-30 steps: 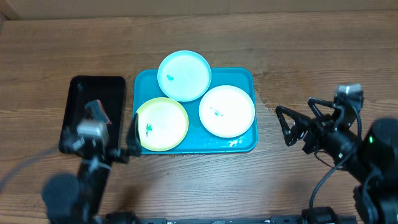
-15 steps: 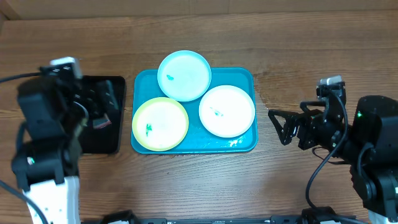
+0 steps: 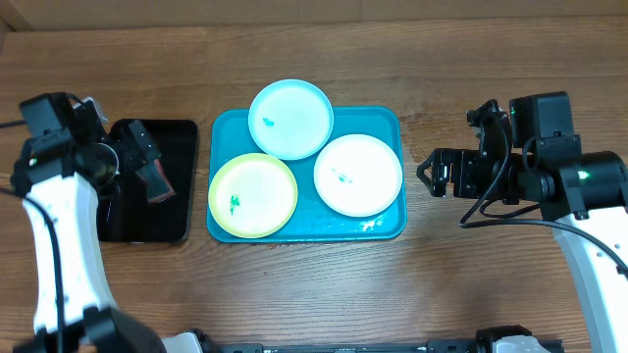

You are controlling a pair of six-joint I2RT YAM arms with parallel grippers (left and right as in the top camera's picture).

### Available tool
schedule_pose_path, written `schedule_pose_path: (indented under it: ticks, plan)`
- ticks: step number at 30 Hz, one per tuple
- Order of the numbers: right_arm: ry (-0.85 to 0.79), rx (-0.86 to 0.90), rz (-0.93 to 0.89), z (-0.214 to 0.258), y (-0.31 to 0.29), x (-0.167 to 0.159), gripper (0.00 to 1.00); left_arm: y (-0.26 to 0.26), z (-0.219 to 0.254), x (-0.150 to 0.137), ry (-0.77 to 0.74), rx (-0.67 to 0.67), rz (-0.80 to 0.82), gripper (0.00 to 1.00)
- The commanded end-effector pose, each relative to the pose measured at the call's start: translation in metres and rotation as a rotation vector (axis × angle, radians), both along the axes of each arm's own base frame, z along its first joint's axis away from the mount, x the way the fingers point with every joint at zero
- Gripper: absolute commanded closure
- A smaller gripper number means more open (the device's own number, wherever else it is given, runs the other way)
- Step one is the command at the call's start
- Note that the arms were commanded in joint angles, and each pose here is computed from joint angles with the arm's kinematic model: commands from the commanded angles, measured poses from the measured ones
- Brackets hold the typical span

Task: Clean dirty plates on tray and stack at the side
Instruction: 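Move the left gripper to the sponge on the black tray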

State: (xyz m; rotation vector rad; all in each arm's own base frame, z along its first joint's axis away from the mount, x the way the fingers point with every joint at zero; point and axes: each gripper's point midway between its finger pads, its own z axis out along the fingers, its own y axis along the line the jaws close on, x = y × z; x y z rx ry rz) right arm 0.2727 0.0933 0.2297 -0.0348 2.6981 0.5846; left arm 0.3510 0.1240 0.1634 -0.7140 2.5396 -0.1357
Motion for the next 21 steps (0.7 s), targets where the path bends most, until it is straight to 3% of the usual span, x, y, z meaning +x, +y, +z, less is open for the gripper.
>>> schedule_pose_path:
  ticks: [1,5,8,10,21]
  plan:
    - [-0.069,0.000,0.001,0.018,0.000,0.005,0.00,0.016,-0.033,0.004,0.090,-0.001,0.062,0.00]
    - [-0.080,0.001,0.001,0.020,0.001,0.007,0.00,0.024,-0.072,0.005,0.192,-0.003,0.080,0.07]
    - [-0.082,0.001,0.001,0.020,0.001,0.007,0.00,0.034,-0.097,0.001,0.263,0.024,0.114,0.27]
    - [-0.091,0.002,0.001,0.021,0.001,0.009,0.00,0.035,-0.109,0.000,0.295,0.020,0.115,0.33]
    - [-0.132,-0.038,0.048,0.022,0.008,0.012,0.00,0.032,-0.156,-0.002,0.386,-0.017,0.103,0.38]
